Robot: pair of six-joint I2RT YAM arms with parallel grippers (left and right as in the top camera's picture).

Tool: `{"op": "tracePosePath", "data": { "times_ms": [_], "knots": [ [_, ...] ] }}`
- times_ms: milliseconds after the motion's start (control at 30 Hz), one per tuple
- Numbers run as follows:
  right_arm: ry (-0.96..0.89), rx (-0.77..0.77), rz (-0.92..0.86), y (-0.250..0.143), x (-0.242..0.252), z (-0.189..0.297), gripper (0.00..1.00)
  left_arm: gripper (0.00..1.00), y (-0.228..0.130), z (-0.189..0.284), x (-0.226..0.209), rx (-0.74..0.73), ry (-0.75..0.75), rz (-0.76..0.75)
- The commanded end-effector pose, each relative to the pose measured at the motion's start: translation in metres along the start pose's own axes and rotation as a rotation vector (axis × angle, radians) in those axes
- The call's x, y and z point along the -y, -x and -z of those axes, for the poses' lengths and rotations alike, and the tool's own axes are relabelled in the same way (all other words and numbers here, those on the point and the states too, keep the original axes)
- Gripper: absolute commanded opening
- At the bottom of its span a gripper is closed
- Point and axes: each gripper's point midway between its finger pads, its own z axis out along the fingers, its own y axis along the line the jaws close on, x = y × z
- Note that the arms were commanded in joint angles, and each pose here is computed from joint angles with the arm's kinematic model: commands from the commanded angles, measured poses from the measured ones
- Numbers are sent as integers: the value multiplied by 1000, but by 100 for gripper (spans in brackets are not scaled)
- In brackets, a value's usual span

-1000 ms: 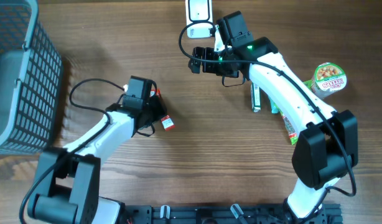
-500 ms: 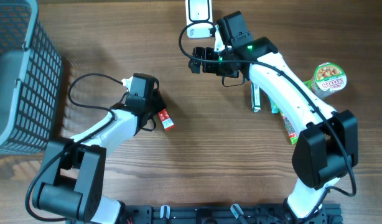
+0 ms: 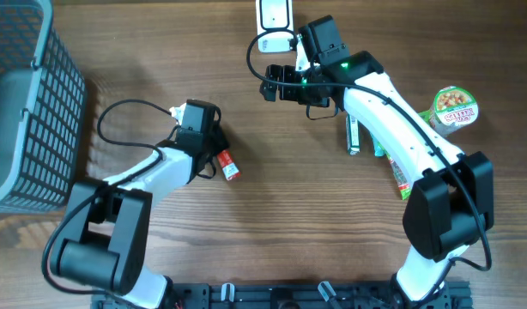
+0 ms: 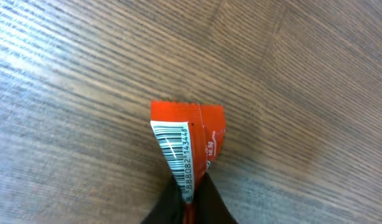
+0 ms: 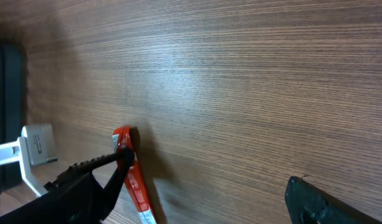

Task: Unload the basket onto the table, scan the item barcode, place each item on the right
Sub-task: 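Lift the red stick with the left gripper and carry it toward center, then bring the right gripper to the red stick and grasp its end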

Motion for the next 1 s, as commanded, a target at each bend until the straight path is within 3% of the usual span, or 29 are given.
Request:
{"op": "tracePosePath", "data": {
  "times_ms": [0,400,567,633,767,833,900,967],
  "knots": [
    [-22,2,-6,0,5,-4,100,4,20,27,15,64,-40,-42],
    [0,43,8,10,0,-4,100,4,82,108,48,116,8,-32],
    [49,39,-87,11,-9,-4,100,4,110,130,48,147,12,6],
    [89,-28,-138,-2,-15,-3,100,4,117,134,46,152,5,22],
    [206,-98,30,-15,-29,2,98,4,118,133,43,111,-34,50],
    [383,-119,159,-20,-56,16,66,4,116,133,41,90,-45,42],
    [510,-141,268,-31,-76,31,49,4,112,133,44,64,-68,19],
    [572,-168,344,-44,-85,41,45,4,108,133,45,46,-77,12]
  ]
}}
